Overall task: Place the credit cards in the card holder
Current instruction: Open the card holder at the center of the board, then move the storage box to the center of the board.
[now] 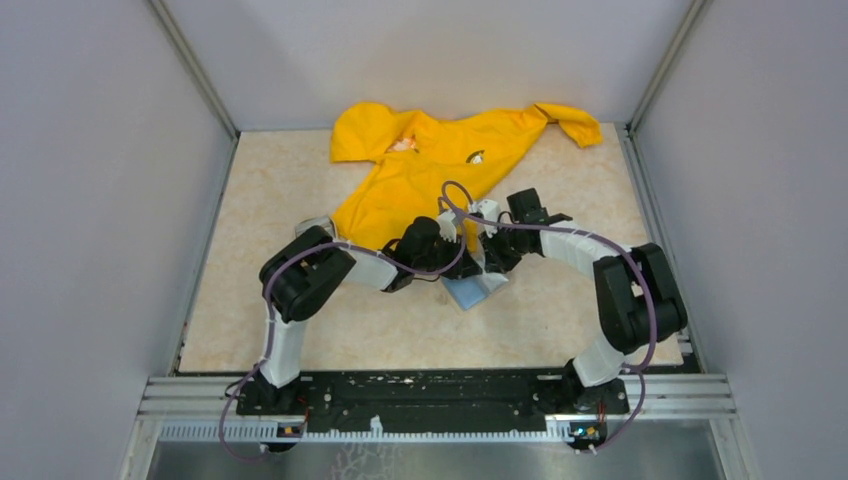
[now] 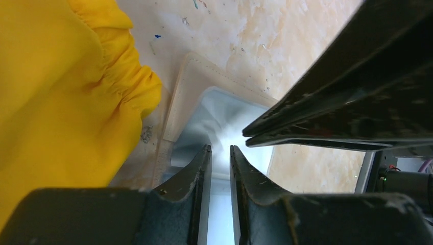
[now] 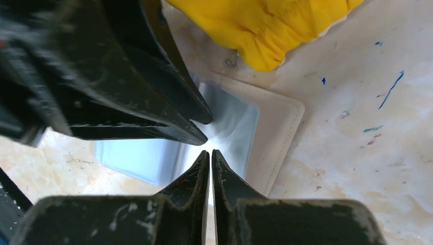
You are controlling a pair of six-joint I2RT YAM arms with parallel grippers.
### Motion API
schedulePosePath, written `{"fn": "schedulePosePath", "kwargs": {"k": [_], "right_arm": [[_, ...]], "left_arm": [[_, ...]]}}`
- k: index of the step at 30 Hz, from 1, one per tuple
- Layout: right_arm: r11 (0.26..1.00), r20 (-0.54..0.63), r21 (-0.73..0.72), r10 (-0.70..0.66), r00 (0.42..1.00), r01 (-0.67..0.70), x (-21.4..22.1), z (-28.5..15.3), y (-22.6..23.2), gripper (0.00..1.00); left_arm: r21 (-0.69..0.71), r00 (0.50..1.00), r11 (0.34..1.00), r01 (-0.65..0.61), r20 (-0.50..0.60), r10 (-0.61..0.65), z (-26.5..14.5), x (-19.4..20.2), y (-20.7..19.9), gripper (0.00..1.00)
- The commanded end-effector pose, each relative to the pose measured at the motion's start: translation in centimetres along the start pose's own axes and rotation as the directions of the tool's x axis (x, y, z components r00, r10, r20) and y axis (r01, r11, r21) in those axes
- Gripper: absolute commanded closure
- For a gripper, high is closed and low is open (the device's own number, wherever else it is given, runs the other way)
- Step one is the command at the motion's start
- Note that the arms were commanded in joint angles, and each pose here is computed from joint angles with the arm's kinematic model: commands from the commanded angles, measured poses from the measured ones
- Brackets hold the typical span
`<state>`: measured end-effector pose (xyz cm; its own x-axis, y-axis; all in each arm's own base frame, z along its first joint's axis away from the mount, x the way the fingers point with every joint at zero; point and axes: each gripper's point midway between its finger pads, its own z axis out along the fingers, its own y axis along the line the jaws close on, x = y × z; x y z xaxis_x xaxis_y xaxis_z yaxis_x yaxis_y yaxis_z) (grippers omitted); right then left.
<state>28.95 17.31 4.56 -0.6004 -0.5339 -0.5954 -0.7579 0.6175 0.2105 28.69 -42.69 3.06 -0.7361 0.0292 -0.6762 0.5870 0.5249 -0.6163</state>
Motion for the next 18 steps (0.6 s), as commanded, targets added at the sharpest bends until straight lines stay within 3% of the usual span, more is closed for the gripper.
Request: {"fn": "schedulePosePath", "kwargs": {"k": [1,8,18], "right_arm": [[0.998,-0.004,0.059,0.016,1.0,-0.016,-0.7,0.1,-1.6,0.95],[0.998,-0.028,0.065,0.021,0.999,-0.019,-0.3,0.4,-2.0,0.96],[0.986,0.199,-0.089,-0.123,0.972,0.143,-4.8,-4.3,1.8,0.89]], "left_arm": [[0.003,0.999,0.999,-0.038,0.011,0.038,-0.5,-1.0,-1.0,0.74],[0.005,0.998,0.998,-0.059,0.03,0.058,-1.1,-1.8,-1.6,0.73],[-0.012,0.968,0.983,-0.184,0.171,0.183,-6.9,-4.9,-4.2,0.71]]}}
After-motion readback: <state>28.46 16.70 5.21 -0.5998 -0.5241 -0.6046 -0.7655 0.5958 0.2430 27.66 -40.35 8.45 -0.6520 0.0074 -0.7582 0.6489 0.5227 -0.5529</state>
